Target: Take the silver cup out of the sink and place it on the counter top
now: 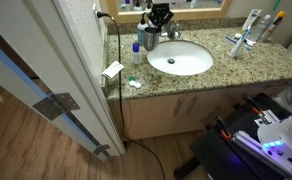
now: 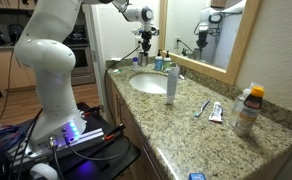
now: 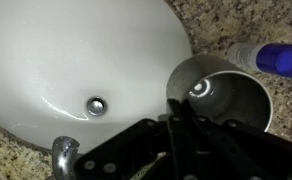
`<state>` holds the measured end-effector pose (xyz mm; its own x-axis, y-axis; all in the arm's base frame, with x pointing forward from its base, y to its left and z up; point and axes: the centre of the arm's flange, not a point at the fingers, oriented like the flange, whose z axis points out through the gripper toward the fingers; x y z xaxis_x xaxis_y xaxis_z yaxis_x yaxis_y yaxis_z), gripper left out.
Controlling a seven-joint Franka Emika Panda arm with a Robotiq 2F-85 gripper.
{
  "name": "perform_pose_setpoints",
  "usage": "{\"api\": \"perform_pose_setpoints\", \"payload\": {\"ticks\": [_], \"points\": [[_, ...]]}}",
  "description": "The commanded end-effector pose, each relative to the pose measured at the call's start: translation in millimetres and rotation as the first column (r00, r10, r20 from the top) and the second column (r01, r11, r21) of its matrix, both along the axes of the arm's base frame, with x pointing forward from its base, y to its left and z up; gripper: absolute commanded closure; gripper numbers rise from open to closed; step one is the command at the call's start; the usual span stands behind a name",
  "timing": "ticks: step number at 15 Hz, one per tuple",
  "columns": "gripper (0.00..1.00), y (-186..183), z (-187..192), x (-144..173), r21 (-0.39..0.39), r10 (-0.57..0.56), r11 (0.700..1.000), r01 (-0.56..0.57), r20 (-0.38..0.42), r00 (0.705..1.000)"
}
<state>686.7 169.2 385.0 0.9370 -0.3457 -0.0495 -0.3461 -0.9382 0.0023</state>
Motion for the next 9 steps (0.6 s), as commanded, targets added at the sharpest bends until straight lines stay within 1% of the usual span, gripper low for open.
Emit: {"api": "perform_pose_setpoints", "payload": {"ticks": [1, 3, 6, 7, 8, 9], "points": [[0.99, 11, -1, 50, 0.051, -0.082, 0.996, 0.079, 0.060, 0.995], [0.99, 16, 4, 71, 0.086, -0.134, 0.988, 0.126, 0.103, 0.986], [0.99, 28, -2, 92, 0.078, -0.173, 0.983, 0.165, 0.108, 0.979], [0.99, 31, -2, 88, 0.078, -0.171, 0.983, 0.164, 0.102, 0.980], [0.94, 17, -7, 60, 0.076, -0.156, 0.986, 0.148, 0.105, 0.982], [0.94, 21, -10, 63, 0.078, -0.158, 0.986, 0.151, 0.106, 0.982]]}}
